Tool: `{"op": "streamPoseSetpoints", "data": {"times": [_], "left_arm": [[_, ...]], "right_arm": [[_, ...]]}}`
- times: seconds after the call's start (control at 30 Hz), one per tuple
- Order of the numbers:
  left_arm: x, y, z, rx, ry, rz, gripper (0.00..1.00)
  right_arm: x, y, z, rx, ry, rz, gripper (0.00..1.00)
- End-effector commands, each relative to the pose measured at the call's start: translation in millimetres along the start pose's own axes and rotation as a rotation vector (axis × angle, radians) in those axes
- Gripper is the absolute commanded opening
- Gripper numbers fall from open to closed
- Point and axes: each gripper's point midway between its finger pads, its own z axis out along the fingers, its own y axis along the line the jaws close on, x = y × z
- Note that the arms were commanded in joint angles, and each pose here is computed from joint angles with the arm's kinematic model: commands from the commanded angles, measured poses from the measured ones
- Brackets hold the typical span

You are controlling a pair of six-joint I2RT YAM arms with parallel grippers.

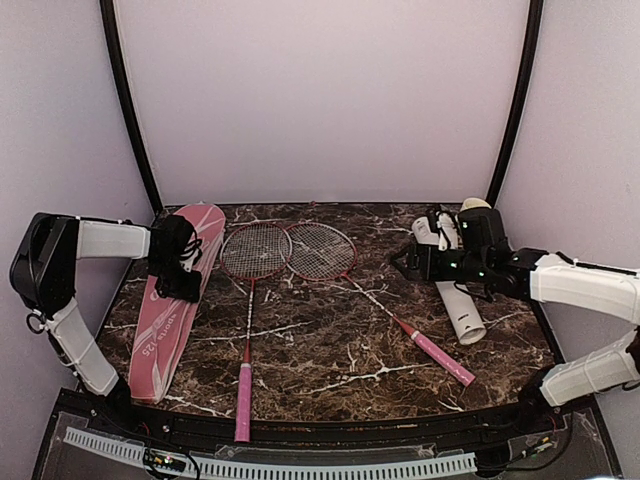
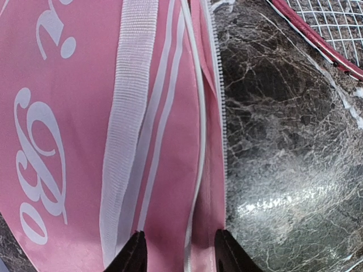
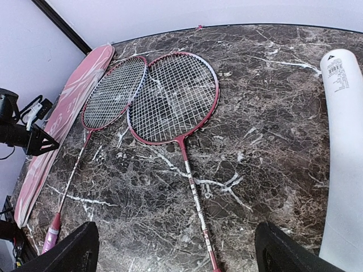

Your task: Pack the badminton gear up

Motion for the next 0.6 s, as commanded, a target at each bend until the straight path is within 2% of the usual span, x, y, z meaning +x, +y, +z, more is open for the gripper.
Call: {"op": "streamPoseSetpoints", "data": {"times": [0.0, 0.2, 0.37, 0.57], "left_arm": [[-3.8, -1.8, -3.7, 0.016, 0.004, 0.013, 0.42], [-3.1, 0.2, -1.1, 0.004, 0.015, 0.012, 0.38], [-1.3, 3.9, 1.9, -0.019, 0.028, 0.014, 0.30], [1.6, 4.5, 6.3, -0.026, 0.046, 0.016, 0.10]], "right_arm": [[-3.9, 7.0, 2.9, -0.032, -0.036, 0.017, 0.96], [0.5, 8.7, 3.9, -0.041, -0.027, 0.024, 0.95], [1.8, 9.8, 2.5, -0.045, -0.030, 0.031, 0.95], [3.1, 13.7, 0.4, -0.065, -0.034, 0.036, 0.95]]}}
